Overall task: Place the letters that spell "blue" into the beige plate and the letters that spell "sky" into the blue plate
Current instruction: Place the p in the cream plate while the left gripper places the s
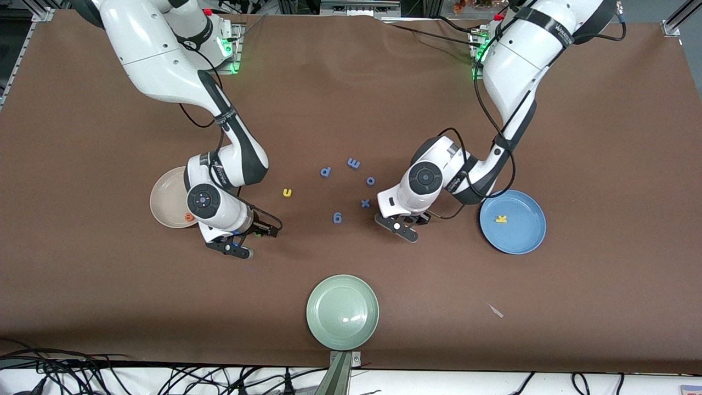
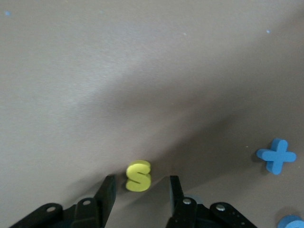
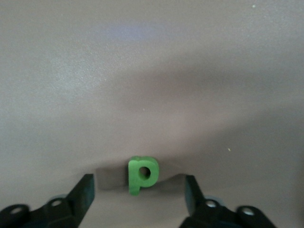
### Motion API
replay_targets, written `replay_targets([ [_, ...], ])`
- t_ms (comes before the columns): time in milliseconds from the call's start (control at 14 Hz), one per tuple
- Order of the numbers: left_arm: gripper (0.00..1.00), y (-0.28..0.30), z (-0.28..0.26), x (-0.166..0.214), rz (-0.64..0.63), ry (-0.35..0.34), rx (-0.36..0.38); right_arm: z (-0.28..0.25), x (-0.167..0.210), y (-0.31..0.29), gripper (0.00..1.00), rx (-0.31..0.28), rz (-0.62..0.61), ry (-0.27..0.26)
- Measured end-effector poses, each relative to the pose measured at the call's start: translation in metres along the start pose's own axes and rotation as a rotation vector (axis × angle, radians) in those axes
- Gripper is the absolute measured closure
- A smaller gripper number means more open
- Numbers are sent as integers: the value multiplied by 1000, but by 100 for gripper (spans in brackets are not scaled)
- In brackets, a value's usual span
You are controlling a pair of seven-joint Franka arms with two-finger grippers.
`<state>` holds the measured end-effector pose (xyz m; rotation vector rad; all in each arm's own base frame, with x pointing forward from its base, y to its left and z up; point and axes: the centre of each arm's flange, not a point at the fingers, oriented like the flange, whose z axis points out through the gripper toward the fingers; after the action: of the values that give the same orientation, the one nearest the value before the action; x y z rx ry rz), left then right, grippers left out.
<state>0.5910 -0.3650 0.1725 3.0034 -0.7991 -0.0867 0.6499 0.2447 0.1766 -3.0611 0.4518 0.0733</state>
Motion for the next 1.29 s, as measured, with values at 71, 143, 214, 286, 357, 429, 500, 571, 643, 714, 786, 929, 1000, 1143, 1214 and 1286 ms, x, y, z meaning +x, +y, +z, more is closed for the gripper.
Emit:
replay_targets([
  [71,55,1,-1,1,8,4,8,1,0,0,34,0,0,0],
  [143,68,0,-2,2,8,7,10,-1,2,1,47,0,-3,4],
  [214,78,-1,-3,2,7,8,10,-3,3,1,57,3,-8,7],
  [286,78,-2,-4,3,4,11,10,-4,5,1,69,5,-13,10],
  [357,78,-6,-6,4,-1,15,11,-4,5,1,73,6,-17,11],
  [429,78,-13,-11,6,-11,16,14,-5,6,0,73,6,-22,13],
  [500,78,-23,-19,6,-24,1,22,-7,7,0,73,9,-30,16],
  [571,78,-35,-30,5,-39,-19,31,-11,10,0,73,8,-38,17],
  [643,78,-46,-43,2,-52,-44,43,-14,13,2,73,3,-53,9],
  [714,78,-56,-57,-3,-60,-82,57,-20,15,4,73,-5,-72,-2],
  [786,78,-66,-69,-9,-58,-125,70,-27,17,8,73,-20,-103,-25],
  [929,78,-93,-84,-19,-16,-172,74,-48,20,26,73,-55,-180,-70],
  [1000,78,-110,-85,-22,8,-182,68,-60,23,37,73,-67,-213,-78],
  [1143,78,-139,-79,-31,51,-202,52,-77,24,68,73,-88,-271,-89],
  [1214,78,-148,-74,-36,73,-214,44,-81,21,85,73,-98,-298,-99],
  [1286,78,-153,-69,-40,97,-226,36,-84,18,103,73,-107,-326,-112],
])
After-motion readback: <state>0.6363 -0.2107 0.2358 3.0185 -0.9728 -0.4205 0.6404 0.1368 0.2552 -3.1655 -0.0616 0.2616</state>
